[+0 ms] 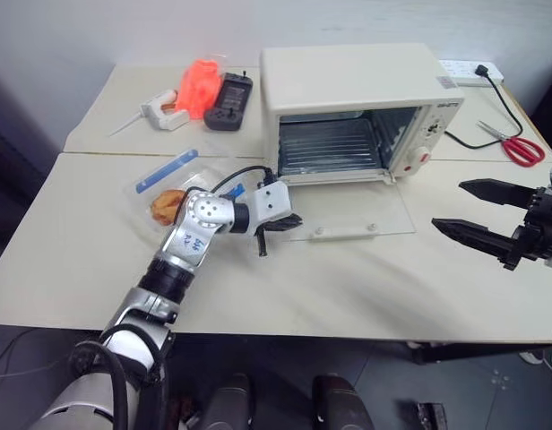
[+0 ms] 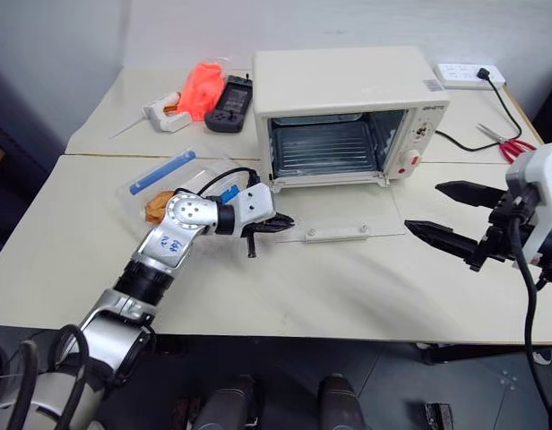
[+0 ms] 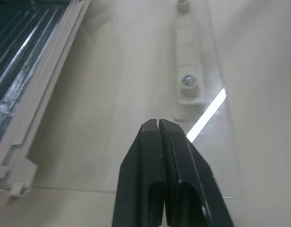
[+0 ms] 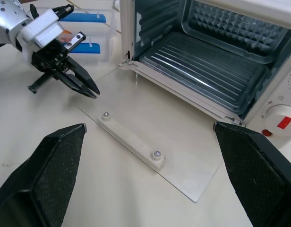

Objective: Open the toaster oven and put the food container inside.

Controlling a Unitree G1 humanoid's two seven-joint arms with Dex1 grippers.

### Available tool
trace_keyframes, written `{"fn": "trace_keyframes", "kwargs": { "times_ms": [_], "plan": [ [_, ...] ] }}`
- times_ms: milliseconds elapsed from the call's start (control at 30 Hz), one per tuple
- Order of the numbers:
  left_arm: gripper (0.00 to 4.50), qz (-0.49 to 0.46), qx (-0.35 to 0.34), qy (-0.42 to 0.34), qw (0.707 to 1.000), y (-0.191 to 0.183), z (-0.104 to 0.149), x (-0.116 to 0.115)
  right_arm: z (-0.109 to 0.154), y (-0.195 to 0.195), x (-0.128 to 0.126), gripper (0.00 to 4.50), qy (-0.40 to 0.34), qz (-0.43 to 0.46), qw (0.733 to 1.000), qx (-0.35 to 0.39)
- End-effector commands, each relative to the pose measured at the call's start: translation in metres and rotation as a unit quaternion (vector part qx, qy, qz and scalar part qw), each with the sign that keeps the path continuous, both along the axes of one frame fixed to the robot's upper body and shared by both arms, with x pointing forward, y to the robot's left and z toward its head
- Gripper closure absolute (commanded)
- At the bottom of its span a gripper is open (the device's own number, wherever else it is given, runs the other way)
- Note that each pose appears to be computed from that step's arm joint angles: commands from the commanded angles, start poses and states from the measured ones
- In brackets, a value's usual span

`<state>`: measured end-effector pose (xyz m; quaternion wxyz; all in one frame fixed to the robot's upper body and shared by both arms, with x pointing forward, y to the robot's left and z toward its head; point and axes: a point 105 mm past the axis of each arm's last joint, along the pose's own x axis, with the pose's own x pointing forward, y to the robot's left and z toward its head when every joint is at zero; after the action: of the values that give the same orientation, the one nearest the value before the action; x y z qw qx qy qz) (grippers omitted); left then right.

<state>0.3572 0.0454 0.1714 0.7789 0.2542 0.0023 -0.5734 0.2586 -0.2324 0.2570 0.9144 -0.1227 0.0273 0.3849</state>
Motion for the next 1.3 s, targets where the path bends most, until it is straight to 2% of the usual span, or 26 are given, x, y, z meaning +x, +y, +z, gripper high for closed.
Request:
{"fn": "trace_keyframes", "kwargs": {
  "times_ms": [33, 200, 300, 367, 467, 533, 633, 767, 900, 1000, 1100, 1300],
  "plan": [
    [2.99, 0.000, -0.060, -0.019, 0.998, 0.020, 0.054, -0.026, 0.011, 0.005, 0.002, 0.00, -0.020, 0.021, 1.000, -0.003],
    [1.56, 0.124, -0.096, 0.006, 0.988, 0.073, 0.076, -0.042, 0.011, 0.015, 0.008, 0.00, -0.018, 0.052, 0.998, -0.006],
    [0.59, 0.239, -0.124, 0.040, 0.962, 0.121, 0.079, -0.051, 0.014, 0.022, 0.011, 0.00, -0.019, 0.077, 0.997, -0.007],
    [0.03, 0.318, -0.145, 0.057, 0.935, 0.148, 0.074, -0.057, 0.017, 0.027, 0.014, 0.00, -0.021, 0.092, 0.996, -0.005],
    [0.01, 0.432, -0.190, 0.071, 0.878, 0.185, 0.067, -0.064, 0.020, 0.033, 0.018, 0.00, -0.027, 0.110, 0.994, -0.008],
    [0.01, 0.515, -0.248, 0.091, 0.815, 0.206, 0.062, -0.067, 0.021, 0.036, 0.020, 0.00, -0.030, 0.121, 0.992, -0.010],
    [0.01, 0.580, -0.297, 0.112, 0.750, 0.217, 0.048, -0.074, 0.023, 0.040, 0.022, 0.00, -0.033, 0.133, 0.990, -0.012],
    [0.01, 0.645, -0.320, 0.125, 0.682, 0.225, 0.029, -0.073, 0.025, 0.045, 0.024, 0.00, -0.036, 0.147, 0.988, -0.015],
    [0.01, 0.681, -0.345, 0.153, 0.627, 0.228, 0.019, -0.064, 0.028, 0.048, 0.022, 0.00, -0.040, 0.155, 0.987, -0.016],
    [0.01, 0.671, -0.318, 0.170, 0.647, 0.224, 0.019, -0.051, 0.029, 0.051, 0.016, 0.00, -0.043, 0.165, 0.985, -0.013],
    [0.01, 0.664, -0.309, 0.191, 0.654, 0.219, 0.016, -0.041, 0.027, 0.053, 0.013, 0.00, -0.042, 0.165, 0.985, -0.009],
    [0.01, 0.672, -0.298, 0.227, 0.639, 0.214, 0.006, -0.028, 0.023, 0.050, 0.009, 0.00, -0.043, 0.150, 0.988, 0.001]
  ]
}}
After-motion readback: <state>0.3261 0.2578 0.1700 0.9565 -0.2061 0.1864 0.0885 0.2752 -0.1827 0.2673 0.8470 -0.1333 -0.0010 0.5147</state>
